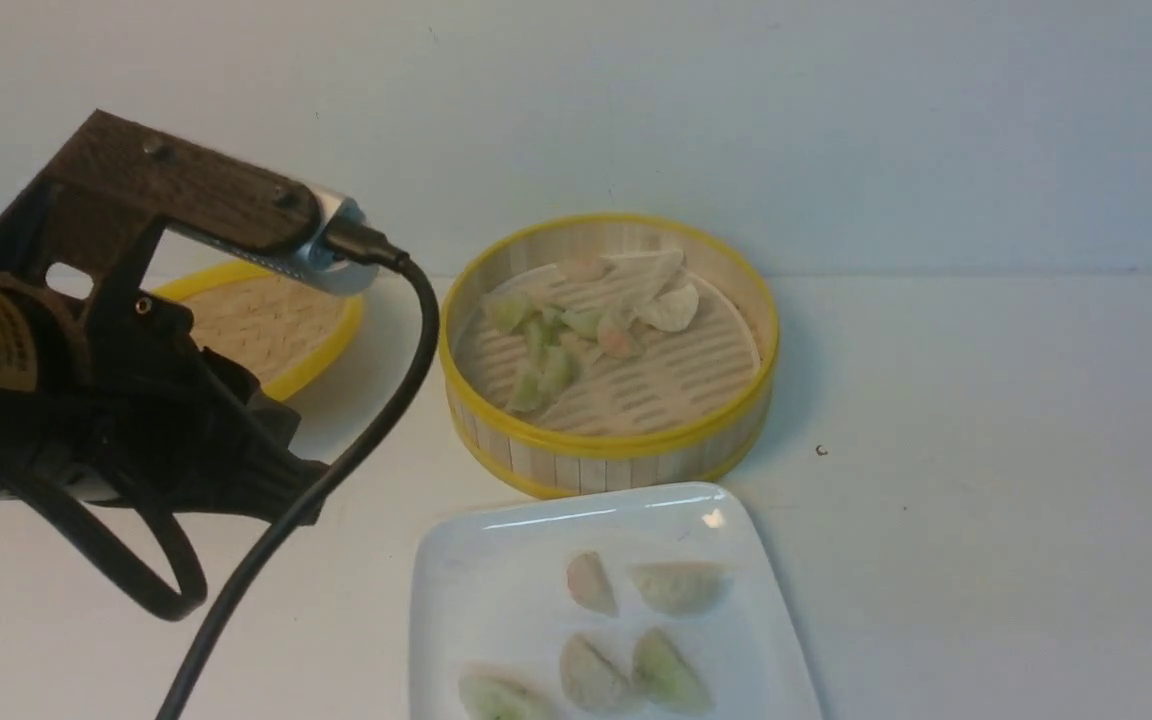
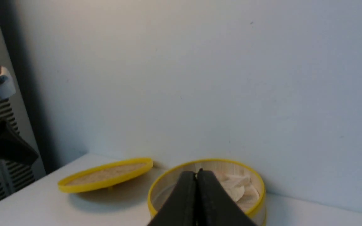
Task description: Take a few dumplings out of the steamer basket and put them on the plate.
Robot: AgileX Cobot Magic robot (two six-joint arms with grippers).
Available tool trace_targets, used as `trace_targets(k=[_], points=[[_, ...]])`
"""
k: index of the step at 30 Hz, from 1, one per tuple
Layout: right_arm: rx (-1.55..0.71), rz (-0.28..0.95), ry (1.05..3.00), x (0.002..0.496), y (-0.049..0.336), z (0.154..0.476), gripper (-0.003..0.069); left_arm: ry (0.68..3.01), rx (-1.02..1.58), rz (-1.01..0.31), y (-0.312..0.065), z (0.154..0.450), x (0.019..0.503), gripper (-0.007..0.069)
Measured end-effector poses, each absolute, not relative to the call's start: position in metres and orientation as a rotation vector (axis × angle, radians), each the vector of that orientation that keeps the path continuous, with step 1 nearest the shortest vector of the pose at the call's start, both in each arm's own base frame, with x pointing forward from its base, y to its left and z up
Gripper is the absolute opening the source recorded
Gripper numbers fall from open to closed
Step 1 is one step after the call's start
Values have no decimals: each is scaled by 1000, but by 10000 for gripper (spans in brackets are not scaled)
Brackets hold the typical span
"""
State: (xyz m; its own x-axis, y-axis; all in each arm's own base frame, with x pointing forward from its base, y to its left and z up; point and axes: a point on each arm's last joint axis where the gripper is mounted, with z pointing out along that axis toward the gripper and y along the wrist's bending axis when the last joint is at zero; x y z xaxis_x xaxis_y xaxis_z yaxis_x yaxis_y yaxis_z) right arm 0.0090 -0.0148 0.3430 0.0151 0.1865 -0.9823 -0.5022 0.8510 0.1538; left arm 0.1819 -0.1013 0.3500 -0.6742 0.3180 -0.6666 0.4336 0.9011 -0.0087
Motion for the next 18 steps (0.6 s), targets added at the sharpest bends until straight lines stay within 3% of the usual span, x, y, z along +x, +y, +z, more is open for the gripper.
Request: trace_targets(k=[7,14,18], points=[[-251,539,1381,3,-22,346,-14,2288,539,-267,-101,356,177,-6],[-250,536,1380,3,-22,346,-14,1937,458,-386,-78,371,134,-6],[-250,536,1380,3,-22,346,-14,1768,418,-422,-64,365,110,-6]])
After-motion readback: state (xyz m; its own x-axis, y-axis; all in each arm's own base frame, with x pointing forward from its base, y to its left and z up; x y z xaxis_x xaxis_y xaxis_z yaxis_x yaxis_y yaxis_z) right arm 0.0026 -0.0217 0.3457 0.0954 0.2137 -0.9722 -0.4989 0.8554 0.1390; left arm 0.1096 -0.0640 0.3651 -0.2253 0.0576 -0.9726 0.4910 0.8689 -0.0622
